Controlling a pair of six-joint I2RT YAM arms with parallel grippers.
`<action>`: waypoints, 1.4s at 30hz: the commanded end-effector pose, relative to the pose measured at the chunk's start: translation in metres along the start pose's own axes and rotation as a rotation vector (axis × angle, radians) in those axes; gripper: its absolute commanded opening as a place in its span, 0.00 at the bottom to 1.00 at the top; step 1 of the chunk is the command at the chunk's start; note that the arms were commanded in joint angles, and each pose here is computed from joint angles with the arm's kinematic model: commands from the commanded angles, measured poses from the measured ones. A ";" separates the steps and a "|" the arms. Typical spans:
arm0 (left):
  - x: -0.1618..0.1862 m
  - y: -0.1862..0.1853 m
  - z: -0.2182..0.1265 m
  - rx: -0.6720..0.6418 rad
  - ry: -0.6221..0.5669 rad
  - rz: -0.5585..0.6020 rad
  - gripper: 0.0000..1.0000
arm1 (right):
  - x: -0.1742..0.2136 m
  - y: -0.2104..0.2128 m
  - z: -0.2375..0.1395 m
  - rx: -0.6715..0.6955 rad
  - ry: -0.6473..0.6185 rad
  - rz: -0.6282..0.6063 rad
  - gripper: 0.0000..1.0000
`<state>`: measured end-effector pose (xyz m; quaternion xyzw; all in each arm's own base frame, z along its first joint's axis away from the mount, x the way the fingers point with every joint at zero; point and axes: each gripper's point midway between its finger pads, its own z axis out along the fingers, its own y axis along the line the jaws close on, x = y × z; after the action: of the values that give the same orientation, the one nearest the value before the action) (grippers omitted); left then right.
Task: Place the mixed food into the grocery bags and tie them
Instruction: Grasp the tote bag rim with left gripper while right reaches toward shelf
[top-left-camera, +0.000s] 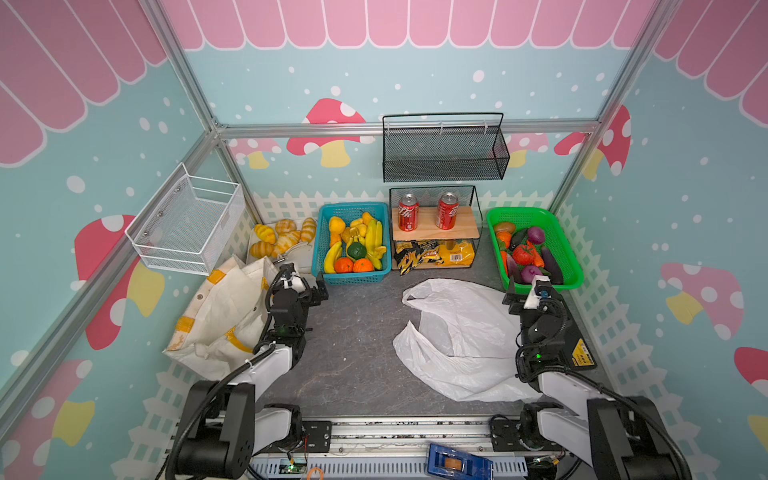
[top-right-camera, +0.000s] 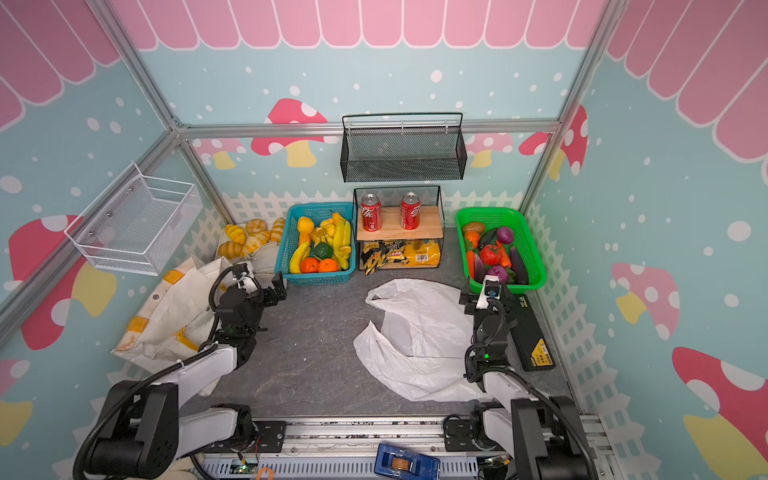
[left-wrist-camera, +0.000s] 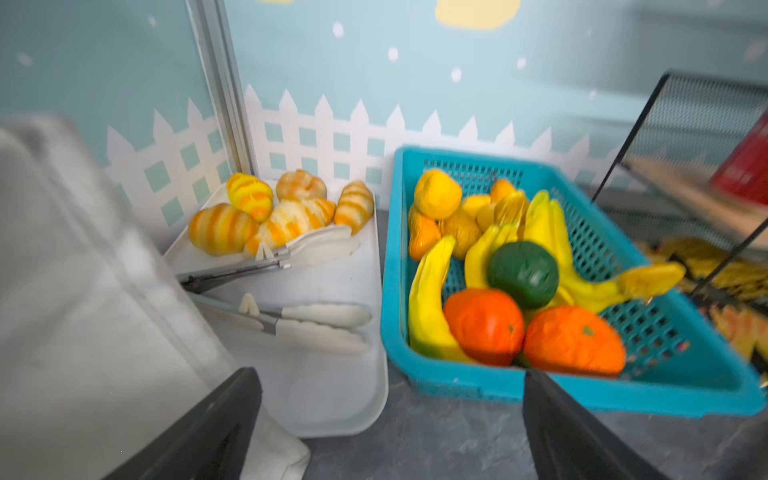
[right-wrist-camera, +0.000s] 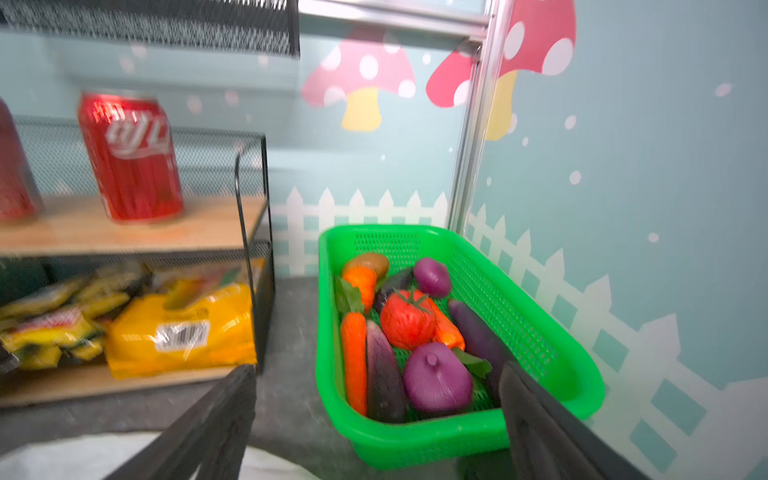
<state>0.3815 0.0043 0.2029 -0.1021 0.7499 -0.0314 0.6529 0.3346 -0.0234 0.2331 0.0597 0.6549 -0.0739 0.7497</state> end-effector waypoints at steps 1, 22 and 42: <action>0.011 -0.017 -0.008 0.063 0.132 -0.230 0.95 | 0.011 0.020 0.001 -0.080 0.143 0.149 0.88; 0.013 -0.155 -0.112 0.228 0.622 0.190 0.83 | 0.056 0.222 -0.048 -0.786 0.626 0.081 0.88; -0.054 0.088 -0.116 -0.547 0.761 0.311 0.78 | 0.056 0.234 -0.058 -0.874 0.512 0.099 0.92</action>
<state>0.2613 0.0787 0.2584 -0.1431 0.9255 0.2005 0.2876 0.3351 0.2093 0.1694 -0.2002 0.7936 0.2439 0.5202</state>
